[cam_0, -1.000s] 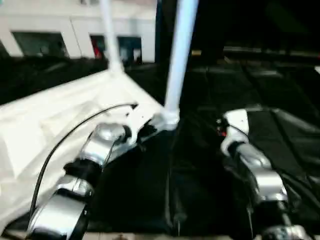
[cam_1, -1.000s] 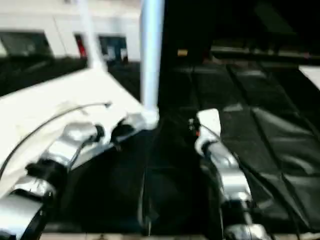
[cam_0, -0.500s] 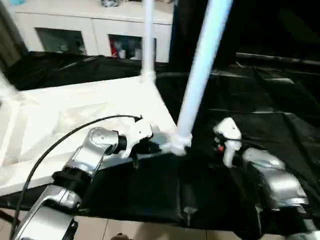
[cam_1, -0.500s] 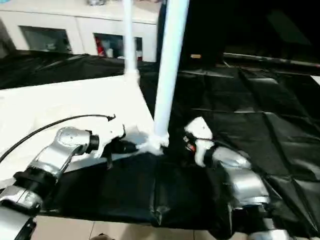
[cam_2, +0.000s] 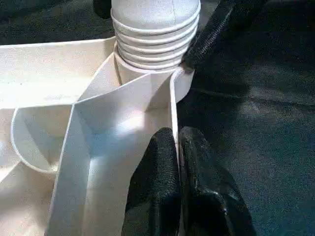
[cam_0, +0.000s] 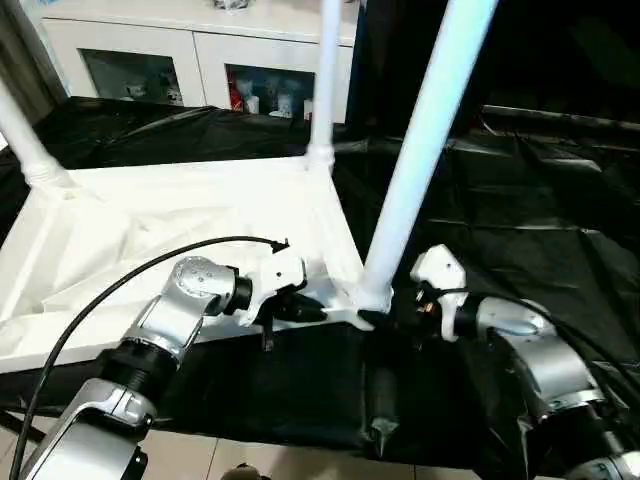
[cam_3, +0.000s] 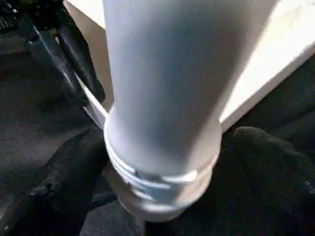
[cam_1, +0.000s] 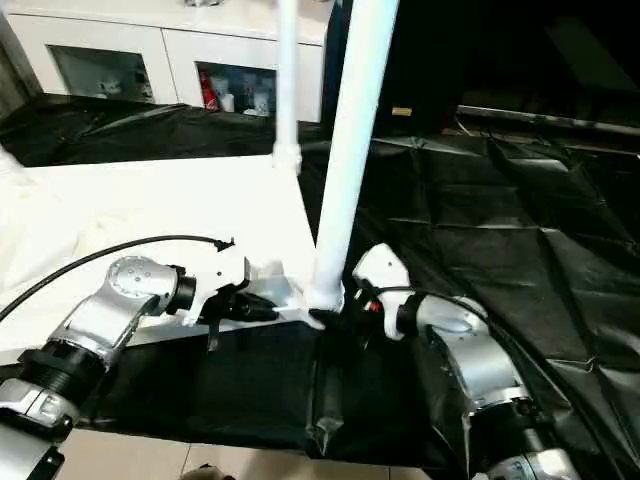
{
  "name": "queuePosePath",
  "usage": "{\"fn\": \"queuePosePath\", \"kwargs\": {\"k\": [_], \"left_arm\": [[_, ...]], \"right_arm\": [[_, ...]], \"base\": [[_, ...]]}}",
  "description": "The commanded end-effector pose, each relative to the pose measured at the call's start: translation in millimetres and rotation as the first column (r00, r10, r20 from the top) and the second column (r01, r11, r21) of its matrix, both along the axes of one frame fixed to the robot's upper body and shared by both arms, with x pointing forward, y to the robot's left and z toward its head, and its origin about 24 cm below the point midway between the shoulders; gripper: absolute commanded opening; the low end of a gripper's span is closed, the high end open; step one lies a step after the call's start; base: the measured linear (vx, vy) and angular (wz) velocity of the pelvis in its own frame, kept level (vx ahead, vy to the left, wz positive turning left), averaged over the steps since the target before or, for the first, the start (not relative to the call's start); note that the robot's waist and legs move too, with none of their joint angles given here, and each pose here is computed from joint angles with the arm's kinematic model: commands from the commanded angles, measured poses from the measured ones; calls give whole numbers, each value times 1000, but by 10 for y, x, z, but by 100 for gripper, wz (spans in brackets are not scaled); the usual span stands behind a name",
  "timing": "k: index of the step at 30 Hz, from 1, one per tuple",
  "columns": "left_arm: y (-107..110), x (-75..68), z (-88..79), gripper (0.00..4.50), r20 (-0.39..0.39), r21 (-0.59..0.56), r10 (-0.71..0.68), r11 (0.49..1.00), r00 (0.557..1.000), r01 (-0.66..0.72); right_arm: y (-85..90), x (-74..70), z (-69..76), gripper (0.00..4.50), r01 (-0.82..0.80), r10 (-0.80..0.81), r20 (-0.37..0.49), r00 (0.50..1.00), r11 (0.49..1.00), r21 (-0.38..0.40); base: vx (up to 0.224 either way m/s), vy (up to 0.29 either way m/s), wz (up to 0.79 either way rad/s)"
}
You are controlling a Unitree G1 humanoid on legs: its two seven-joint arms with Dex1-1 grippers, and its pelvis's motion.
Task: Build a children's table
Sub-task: Rotate leg to tighten
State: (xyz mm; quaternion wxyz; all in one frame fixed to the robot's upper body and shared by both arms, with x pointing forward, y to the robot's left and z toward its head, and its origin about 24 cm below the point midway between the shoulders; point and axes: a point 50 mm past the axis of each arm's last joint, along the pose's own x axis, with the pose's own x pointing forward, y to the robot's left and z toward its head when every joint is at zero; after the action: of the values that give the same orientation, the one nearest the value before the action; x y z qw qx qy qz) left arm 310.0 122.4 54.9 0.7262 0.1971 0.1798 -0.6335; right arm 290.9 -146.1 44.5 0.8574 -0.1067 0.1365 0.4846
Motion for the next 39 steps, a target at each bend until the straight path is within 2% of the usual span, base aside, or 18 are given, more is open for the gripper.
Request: {"fn": "queuePosePath", "kwargs": {"k": [1, 4, 5, 8, 17, 19, 25, 26, 27, 31, 33, 35, 36, 37, 39], "left_arm": [[-129, -7, 127, 0, 41, -48, -69, 996, 997, 71], [-126, -8, 131, 0, 40, -50, -68, 996, 997, 70], [-120, -9, 131, 0, 40, -47, -67, 996, 997, 69], [-110, -12, 126, 0, 38, -44, -65, 997, 997, 67], [-86, -31, 104, 0, 23, -38, -59, 997, 998, 60], [-80, -40, 98, 0, 12, -40, -61, 997, 998, 61], [-56, -50, 85, 0, 0, -41, -52, 998, 999, 52], [-72, -29, 63, 0, 4, -39, -19, 999, 1000, 19], [-72, -29, 63, 0, 4, -39, -19, 999, 1000, 19], [-132, 66, -27, 0, 30, -14, 110, 994, 993, -109], [-217, 123, -85, 0, 44, -12, 188, 982, 981, -187], [-313, 163, -112, 0, 52, -17, 242, 970, 969, -241], [-313, 163, -112, 0, 52, -17, 242, 970, 969, -241], [-363, 182, -128, 0, 57, -15, 271, 963, 961, -270], [-506, 224, -162, 0, 67, -9, 344, 939, 937, -344]], "right_arm": [[7, 42, 42, 445, -4, 4, 19, 1000, 1000, 12], [26, 65, 54, 445, 1, -2, 27, 1000, 1000, 31], [35, 65, 49, 418, -6, 5, 24, 1000, 1000, 31], [43, 60, 31, 404, -16, 15, 16, 1000, 999, 30], [45, 68, 0, 312, -9, 9, 0, 1000, 999, 50], [52, 73, -5, 293, 6, -5, -9, 1000, 997, 74], [74, 62, -41, 278, 36, -33, -29, 999, 993, 109], [90, 73, -82, 278, 119, -112, -52, 992, 980, 157], [90, 73, -82, 277, 119, -112, -52, 992, 980, 157], [113, 120, -212, 277, 325, -312, -97, 945, 927, 186], [150, 150, -315, 277, 467, -452, -121, 884, 867, 171], [215, 179, -350, 277, 548, -531, -134, 836, 817, 180], [215, 179, -350, 277, 548, -531, -134, 836, 817, 180], [254, 197, -366, 277, 592, -576, -139, 806, 787, 172], [392, 240, -371, 277, 651, -631, -160, 759, 740, 172]], "base": [[0, 0, 0], [0, 0, 0], [0, 0, 0], [0, 0, 0], [0, 0, 0], [0, 0, 0], [0, 0, 0], [0, 0, 0], [0, 0, 0], [0, 0, 0], [0, 0, 0], [0, 0, 0], [0, 0, 0], [0, 0, 0], [0, 0, 0]]}}
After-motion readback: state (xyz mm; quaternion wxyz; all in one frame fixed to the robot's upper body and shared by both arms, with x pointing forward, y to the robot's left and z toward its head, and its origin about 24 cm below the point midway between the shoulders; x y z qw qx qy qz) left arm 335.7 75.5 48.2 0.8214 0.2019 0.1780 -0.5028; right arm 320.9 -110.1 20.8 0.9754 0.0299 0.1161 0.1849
